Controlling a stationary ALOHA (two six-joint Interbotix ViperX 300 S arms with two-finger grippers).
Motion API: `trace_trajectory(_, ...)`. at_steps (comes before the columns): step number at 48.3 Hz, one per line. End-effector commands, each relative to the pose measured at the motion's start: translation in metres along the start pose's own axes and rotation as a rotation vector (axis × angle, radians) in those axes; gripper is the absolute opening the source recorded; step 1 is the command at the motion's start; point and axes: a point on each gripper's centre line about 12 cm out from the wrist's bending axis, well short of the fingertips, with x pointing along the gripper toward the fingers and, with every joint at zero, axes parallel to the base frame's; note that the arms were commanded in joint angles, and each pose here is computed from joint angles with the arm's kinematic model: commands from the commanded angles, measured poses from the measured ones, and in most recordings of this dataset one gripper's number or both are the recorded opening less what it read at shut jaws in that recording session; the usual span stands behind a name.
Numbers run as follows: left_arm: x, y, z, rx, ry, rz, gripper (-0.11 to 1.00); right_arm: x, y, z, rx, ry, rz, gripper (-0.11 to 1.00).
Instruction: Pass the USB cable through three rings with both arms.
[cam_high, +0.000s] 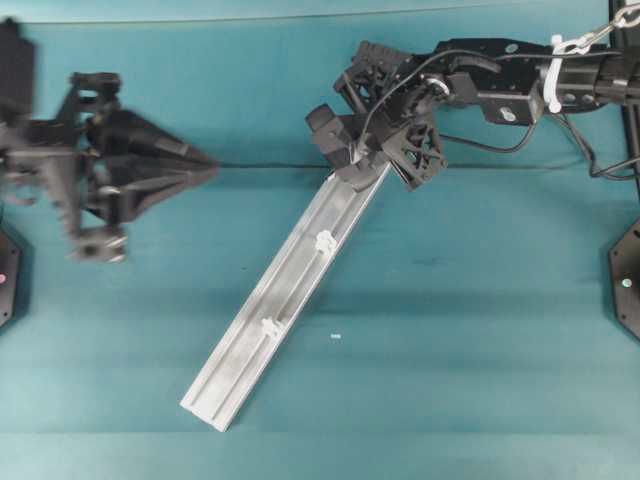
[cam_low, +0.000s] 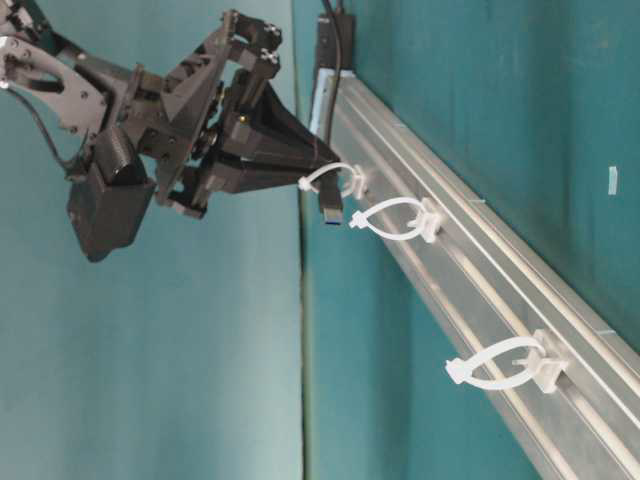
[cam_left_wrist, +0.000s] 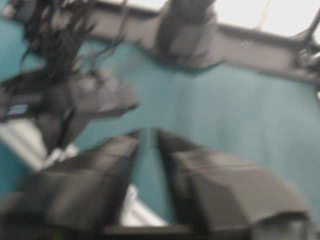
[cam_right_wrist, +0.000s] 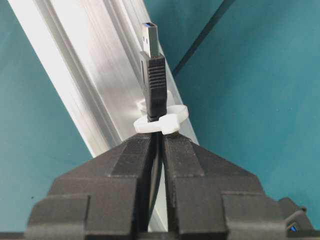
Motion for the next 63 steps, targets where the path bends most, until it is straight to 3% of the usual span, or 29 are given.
trace_trajectory(1,0.007,0.014,-0.009,-0.026,0.023,0.045,0.51,0.000,0.000,0.004,-0.011,-0.009,-0.002,0.07)
trace_trajectory(7,0.020,0.030,-0.039,-0.059,0.119,0.097,0.86,0.000,0.001,0.005,-0.011,-0.009,-0.001,0.07)
trace_trajectory(11,0.030,0.037,-0.058,-0.069,0.171,0.119,0.97,-0.001,0.001,0.005,-0.007,-0.013,-0.002,0.07)
trace_trajectory(19,0.050,0.054,-0.084,-0.080,0.202,0.154,0.94,-0.002,0.000,0.007,0.003,-0.023,-0.002,0.07)
trace_trajectory(28,0.076,0.071,-0.094,-0.089,0.157,0.178,0.94,-0.003,-0.001,0.008,0.004,-0.026,-0.006,0.07)
trace_trajectory(40,0.113,0.080,-0.121,-0.118,0.225,0.193,0.94,-0.003,-0.002,0.008,0.007,-0.029,-0.006,0.07)
trace_trajectory(53,0.144,0.086,-0.129,-0.134,0.179,0.185,0.93,-0.004,-0.002,0.009,0.012,-0.034,-0.007,0.07)
trace_trajectory(63,0.161,0.091,-0.151,-0.162,0.169,0.183,0.93,-0.004,-0.003,0.010,0.017,-0.038,-0.008,0.07)
